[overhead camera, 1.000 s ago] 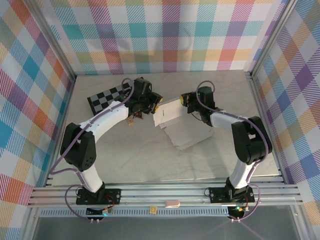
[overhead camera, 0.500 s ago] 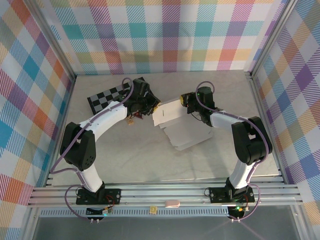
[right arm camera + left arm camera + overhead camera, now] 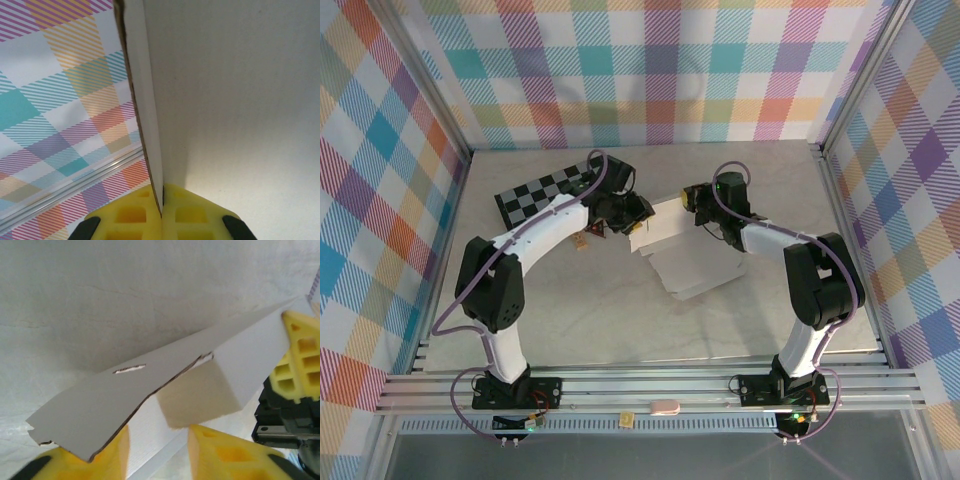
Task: Fold the paper box
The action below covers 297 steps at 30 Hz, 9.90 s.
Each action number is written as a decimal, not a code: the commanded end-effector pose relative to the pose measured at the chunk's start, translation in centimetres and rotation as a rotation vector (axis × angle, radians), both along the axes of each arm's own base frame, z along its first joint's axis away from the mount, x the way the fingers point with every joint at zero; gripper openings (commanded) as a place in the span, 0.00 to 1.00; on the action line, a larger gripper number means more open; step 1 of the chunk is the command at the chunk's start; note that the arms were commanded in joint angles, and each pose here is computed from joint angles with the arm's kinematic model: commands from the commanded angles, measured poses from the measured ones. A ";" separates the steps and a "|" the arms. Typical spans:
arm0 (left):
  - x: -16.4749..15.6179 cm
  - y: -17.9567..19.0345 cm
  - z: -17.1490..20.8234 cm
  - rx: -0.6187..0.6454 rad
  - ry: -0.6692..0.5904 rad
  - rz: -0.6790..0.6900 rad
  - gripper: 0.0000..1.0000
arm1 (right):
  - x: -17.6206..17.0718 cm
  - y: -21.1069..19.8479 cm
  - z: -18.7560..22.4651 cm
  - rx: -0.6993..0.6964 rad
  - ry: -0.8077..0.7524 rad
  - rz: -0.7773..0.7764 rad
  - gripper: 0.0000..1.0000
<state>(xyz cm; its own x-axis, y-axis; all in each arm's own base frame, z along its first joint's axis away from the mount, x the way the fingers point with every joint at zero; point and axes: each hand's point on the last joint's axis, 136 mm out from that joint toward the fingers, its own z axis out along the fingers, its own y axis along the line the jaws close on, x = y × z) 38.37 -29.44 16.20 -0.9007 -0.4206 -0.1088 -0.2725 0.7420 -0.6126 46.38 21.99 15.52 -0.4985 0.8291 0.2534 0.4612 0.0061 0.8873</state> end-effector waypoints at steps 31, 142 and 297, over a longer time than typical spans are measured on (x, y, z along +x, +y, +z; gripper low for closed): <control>1.4 -0.5 6.4 -0.002 -0.066 0.021 0.45 | -0.3 -0.6 0.7 -0.012 0.016 -0.016 0.00; 6.4 6.2 5.1 -0.150 -0.160 0.250 0.44 | 1.7 -1.4 2.1 0.007 0.074 -0.173 0.00; 2.6 6.4 -8.3 0.276 -0.550 -0.507 0.34 | -0.1 1.0 -2.8 -0.017 -0.300 0.254 0.00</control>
